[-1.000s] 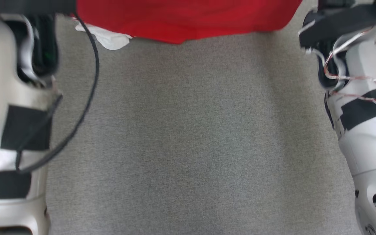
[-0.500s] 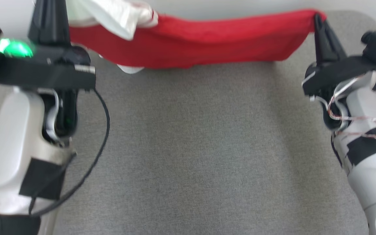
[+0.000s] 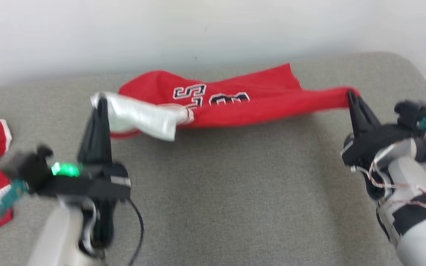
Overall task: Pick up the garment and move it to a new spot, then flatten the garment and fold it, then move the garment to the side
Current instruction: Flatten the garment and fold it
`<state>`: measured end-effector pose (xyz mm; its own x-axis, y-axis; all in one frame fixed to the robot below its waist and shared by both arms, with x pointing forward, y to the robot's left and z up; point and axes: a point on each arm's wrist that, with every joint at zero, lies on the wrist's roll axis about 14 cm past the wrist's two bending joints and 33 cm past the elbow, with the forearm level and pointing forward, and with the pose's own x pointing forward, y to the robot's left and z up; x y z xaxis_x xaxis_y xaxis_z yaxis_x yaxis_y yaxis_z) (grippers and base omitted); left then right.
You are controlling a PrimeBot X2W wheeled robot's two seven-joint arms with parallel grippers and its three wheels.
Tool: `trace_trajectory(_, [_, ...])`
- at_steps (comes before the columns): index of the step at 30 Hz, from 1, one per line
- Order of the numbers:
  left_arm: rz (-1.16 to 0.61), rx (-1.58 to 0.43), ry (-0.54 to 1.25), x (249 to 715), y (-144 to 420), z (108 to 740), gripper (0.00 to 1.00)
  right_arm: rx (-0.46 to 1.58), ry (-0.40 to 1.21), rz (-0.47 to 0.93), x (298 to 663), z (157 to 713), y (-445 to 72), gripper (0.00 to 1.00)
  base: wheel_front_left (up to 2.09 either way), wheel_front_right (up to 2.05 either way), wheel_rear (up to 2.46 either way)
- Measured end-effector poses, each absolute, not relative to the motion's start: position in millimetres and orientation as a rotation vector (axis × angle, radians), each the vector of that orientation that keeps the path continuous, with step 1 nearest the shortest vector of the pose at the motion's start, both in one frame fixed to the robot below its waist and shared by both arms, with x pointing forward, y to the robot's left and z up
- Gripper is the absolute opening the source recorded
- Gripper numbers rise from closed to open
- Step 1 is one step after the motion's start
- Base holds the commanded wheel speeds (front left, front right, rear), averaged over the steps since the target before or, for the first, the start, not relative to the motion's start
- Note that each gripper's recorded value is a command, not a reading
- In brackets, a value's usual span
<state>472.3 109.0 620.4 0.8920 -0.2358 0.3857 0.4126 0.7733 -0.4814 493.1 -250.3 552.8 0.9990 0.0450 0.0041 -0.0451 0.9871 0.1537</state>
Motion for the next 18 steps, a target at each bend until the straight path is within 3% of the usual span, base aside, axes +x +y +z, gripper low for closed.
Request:
trace_trajectory(9, [-0.291, -0.599, -0.221, 420.6, 117.2, 575.7, 0.0, 0.229, 0.04, 0.015, 467.4, 534.6, -255.9, 0.0, 0.0, 0.0, 0.0])
trace_trajectory(18, [-0.239, -0.597, -0.152, 397.4, 126.0, 546.4, 0.0, 0.246, 0.154, 0.01, 448.7, 501.4, -254.5, 0.0, 0.0, 0.0, 0.0])
